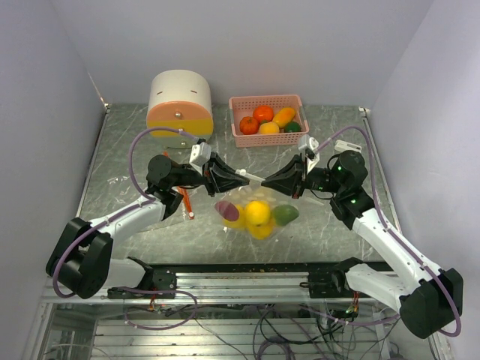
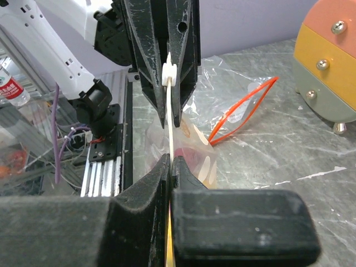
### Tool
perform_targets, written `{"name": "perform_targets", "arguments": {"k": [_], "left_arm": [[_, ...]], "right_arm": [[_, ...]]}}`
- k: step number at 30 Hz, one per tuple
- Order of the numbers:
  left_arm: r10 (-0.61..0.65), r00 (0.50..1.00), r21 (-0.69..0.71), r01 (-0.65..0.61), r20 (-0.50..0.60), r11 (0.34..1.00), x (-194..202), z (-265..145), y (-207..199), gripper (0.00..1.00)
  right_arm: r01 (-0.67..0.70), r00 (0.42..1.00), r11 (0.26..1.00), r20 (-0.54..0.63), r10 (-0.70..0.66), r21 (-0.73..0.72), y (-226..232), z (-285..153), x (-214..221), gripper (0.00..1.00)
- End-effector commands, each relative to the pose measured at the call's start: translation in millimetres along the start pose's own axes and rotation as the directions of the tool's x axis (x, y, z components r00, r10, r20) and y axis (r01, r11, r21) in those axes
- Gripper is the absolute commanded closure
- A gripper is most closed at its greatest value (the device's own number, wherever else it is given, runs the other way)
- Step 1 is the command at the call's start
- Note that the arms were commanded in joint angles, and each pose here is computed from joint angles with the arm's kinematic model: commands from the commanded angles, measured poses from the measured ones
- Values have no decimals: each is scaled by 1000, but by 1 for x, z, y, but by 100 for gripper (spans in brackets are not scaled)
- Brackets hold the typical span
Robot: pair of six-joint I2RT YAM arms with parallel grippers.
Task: Open the zip-top bag and remove the fake food
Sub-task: Unzip the zipper food storage bag at the center of the board.
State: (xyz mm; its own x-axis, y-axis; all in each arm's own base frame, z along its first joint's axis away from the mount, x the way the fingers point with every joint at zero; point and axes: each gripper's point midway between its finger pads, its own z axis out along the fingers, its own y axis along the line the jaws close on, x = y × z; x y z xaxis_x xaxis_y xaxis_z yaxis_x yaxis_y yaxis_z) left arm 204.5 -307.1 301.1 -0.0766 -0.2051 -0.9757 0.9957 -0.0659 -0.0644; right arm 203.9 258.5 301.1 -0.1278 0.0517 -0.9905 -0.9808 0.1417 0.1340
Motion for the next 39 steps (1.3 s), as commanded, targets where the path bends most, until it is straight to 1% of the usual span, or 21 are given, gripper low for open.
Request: {"name": "perform_targets", "arguments": {"k": [1,2,5,8,9,10,12,16,22,25,28,31,35,39], "left_arm": [[54,998,11,-54,14,998,-17,2,-1,85],[49,999,5,-49,10,999,-16,2,1,92],[43,999,-6,-43,2,999,-12,1,4,93],[34,999,10,-34,-3,999,-8,1,2,93],[28,1000,15,-28,-4,999,-7,1,1,93],[24,1000,21,-24,-5,999,-6,2,1,93],[18,1000,27,-18,-5,999,-6,2,0,93],[15,1000,29,-15,-16,999,-4,1,-1,93],[31,998,18,-30,-45,999,0,-3,-3,93],[46,996,-27,-48,-79,998,6,-5,4,93],[44,994,-55,-49,-96,997,9,-6,10,93],[42,994,-31,-45,-99,999,10,-6,6,93],[50,996,6,-49,-69,999,5,-6,-4,93],[52,996,7,-52,-76,999,5,-7,-5,93]], "right_arm": [[30,999,999,11,-30,-13,6,4,-7,100],[30,1000,999,6,-30,-16,7,5,-6,100],[34,999,999,-19,-35,-38,12,10,-3,100],[62,997,996,-43,-65,-68,27,24,-1,100],[77,996,995,-49,-80,-58,28,28,0,97],[86,995,995,-52,-89,-56,29,32,-2,89],[88,994,995,-60,-91,-49,29,39,-2,81],[86,995,996,-53,-86,-1,17,48,-6,72],[99,994,981,-52,-91,166,-14,50,-14,62],[99,995,980,-35,-95,175,-15,51,-25,51],[111,994,979,-2,-112,171,-8,47,-36,44],[130,990,975,37,-139,182,-7,45,-44,43],[138,988,968,36,-148,211,-17,49,-47,44],[143,988,974,29,-150,178,-19,59,-48,51]]}}
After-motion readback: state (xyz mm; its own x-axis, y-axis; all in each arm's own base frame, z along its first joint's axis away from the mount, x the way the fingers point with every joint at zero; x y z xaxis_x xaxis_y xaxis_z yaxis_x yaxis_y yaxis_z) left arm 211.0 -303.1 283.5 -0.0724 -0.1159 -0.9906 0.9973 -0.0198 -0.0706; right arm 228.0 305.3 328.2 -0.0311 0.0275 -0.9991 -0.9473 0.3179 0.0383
